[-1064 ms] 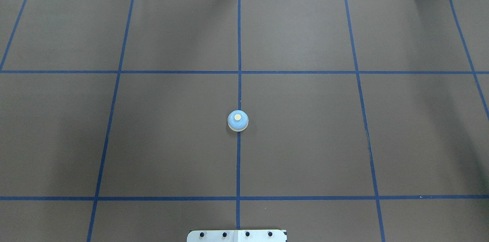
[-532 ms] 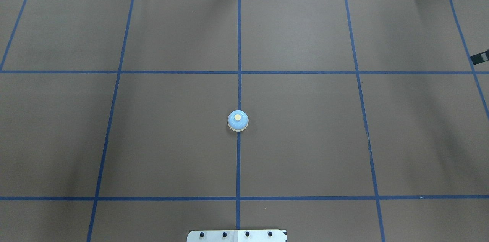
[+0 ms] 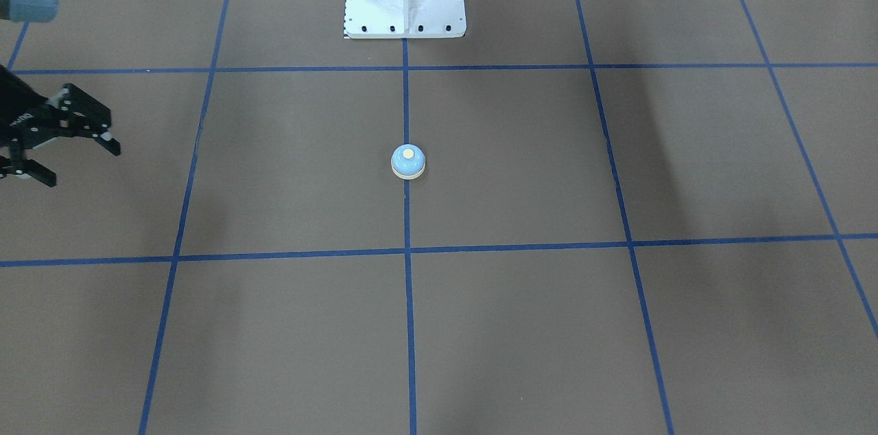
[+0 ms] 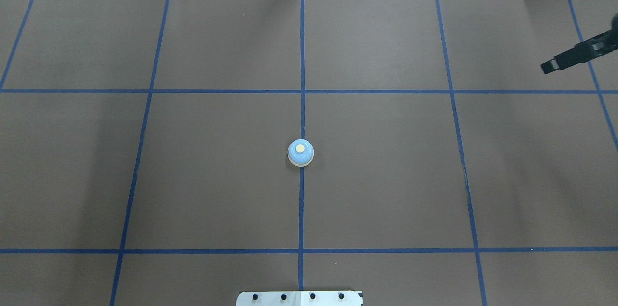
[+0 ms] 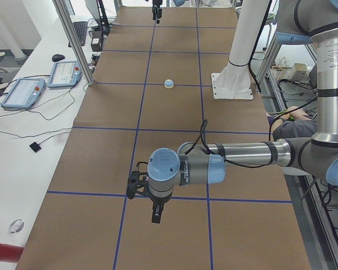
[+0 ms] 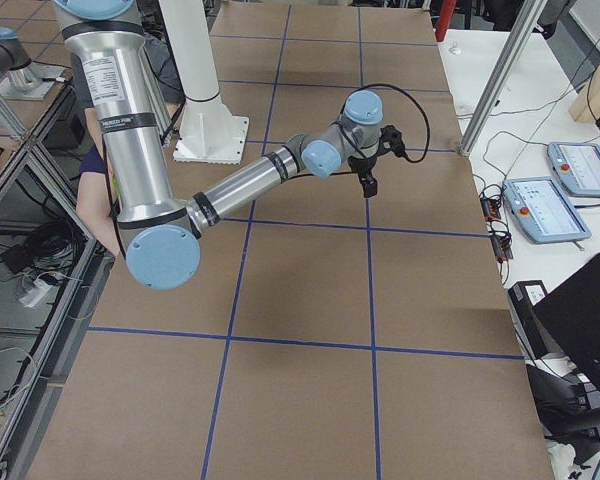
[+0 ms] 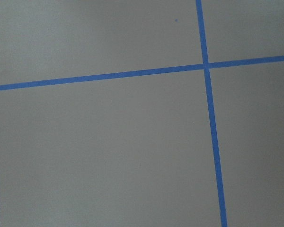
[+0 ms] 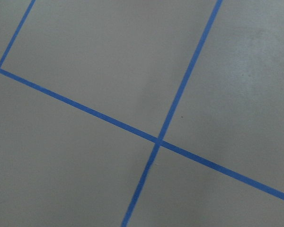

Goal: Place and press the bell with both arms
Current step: 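Move the right gripper over the top of the bell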

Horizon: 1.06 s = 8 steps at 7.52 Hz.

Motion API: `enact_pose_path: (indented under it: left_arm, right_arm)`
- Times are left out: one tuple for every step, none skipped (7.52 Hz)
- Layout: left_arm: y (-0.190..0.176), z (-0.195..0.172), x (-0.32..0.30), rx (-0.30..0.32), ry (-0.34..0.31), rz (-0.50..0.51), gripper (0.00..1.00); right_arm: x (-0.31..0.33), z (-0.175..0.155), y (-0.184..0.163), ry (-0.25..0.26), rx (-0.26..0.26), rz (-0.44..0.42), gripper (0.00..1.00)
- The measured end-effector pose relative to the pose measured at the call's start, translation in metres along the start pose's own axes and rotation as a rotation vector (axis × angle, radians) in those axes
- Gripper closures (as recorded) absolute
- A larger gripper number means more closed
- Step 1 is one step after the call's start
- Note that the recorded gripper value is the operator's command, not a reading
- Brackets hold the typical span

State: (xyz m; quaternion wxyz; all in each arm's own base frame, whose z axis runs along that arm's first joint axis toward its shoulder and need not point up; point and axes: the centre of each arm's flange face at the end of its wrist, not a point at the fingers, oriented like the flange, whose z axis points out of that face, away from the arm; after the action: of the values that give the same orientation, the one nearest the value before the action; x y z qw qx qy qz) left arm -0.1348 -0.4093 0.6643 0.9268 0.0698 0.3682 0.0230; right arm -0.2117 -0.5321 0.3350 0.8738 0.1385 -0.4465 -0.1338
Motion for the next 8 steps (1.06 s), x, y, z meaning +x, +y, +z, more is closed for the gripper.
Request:
enact_pose_path:
  left_arm:
    - [-0.002, -0.005, 0.005, 0.009, -0.004, 0.006, 0.0]
    - [-0.007, -0.005, 0.011, 0.007, -0.012, 0.019, 0.0]
    - [-0.013, 0.001, 0.023, -0.01, -0.021, 0.049, 0.0]
    - [-0.022, 0.011, 0.039, -0.035, -0.026, 0.09, 0.0]
    - [-0.029, 0.019, 0.054, -0.051, -0.026, 0.127, 0.0]
    - [-0.033, 0.023, 0.065, -0.06, -0.026, 0.153, 0.0]
    - [-0.035, 0.025, 0.07, -0.064, -0.027, 0.166, 0.0]
    - [-0.036, 0.025, 0.073, -0.065, -0.027, 0.171, 0.0]
  right_arm:
    - [-0.05, 0.012, -0.019, 0.027, -0.024, 0.02, 0.0]
    - [-0.091, 0.025, -0.027, 0.041, -0.038, 0.041, 0.01]
    - [-0.126, 0.037, -0.028, 0.045, -0.042, 0.063, 0.01]
    - [-0.162, 0.049, -0.028, 0.048, -0.04, 0.089, 0.06]
    - [-0.194, 0.062, -0.027, 0.052, -0.036, 0.116, 0.26]
    - [-0.223, 0.075, -0.026, 0.056, -0.033, 0.143, 0.48]
    - [-0.25, 0.088, -0.027, 0.061, -0.032, 0.171, 0.84]
    - [-0.274, 0.102, -0.033, 0.068, -0.036, 0.196, 1.0]
